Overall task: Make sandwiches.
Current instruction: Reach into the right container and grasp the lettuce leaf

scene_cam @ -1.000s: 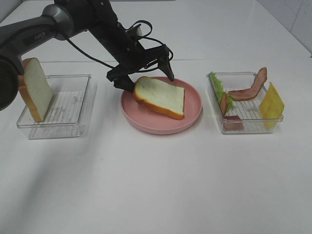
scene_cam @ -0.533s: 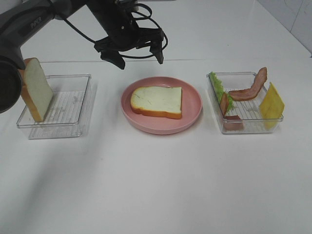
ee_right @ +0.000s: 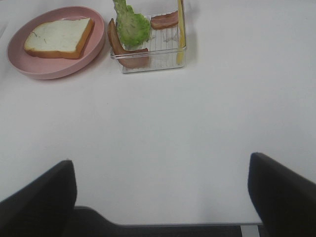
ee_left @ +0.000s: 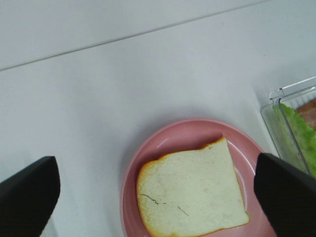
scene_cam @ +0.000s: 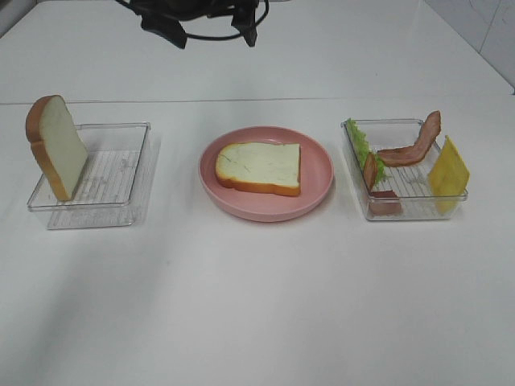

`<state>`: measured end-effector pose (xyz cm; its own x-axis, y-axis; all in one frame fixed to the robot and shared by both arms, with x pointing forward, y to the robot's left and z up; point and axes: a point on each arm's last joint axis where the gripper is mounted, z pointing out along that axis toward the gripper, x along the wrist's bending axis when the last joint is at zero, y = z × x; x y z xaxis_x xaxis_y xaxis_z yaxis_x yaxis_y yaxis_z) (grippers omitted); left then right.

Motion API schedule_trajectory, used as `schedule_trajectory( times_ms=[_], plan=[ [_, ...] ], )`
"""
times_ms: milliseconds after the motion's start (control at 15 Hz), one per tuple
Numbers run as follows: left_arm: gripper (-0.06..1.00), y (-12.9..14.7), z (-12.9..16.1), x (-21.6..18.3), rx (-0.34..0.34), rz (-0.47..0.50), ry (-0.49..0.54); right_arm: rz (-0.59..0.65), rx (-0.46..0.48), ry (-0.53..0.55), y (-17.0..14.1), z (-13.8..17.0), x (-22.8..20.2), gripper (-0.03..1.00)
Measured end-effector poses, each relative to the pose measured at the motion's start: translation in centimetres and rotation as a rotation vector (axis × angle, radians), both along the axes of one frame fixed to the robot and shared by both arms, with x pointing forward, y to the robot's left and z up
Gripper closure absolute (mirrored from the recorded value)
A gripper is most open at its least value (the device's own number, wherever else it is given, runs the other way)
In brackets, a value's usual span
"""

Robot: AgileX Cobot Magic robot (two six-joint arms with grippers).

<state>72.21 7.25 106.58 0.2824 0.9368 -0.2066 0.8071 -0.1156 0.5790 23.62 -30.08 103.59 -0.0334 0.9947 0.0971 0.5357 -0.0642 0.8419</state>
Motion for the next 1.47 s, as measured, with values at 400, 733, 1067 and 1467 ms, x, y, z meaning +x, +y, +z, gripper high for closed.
schedule_trajectory(
  times_ms=[400, 733, 1067, 1467],
  plan=[
    [-0.05, 3.1, 5.5, -4.2, 0.130, 0.027, -0.027, 0.000, 0.000, 0.000, 0.0, 0.0, 0.0, 0.06],
    [-0.05, 7.4, 7.5, -11.4, 0.278, 0.048, 0.038, 0.000, 0.000, 0.000, 0.0, 0.0, 0.0, 0.06],
    [-0.05, 15.4, 6.9, -18.6, 0.306, 0.205, 0.148, 0.000, 0.000, 0.000, 0.0, 0.0, 0.0, 0.06],
    [-0.05, 19.5, 3.7, -30.6, 0.219, 0.279, 0.183, 0.000, 0.000, 0.000, 0.0, 0.0, 0.0, 0.06]
  ],
)
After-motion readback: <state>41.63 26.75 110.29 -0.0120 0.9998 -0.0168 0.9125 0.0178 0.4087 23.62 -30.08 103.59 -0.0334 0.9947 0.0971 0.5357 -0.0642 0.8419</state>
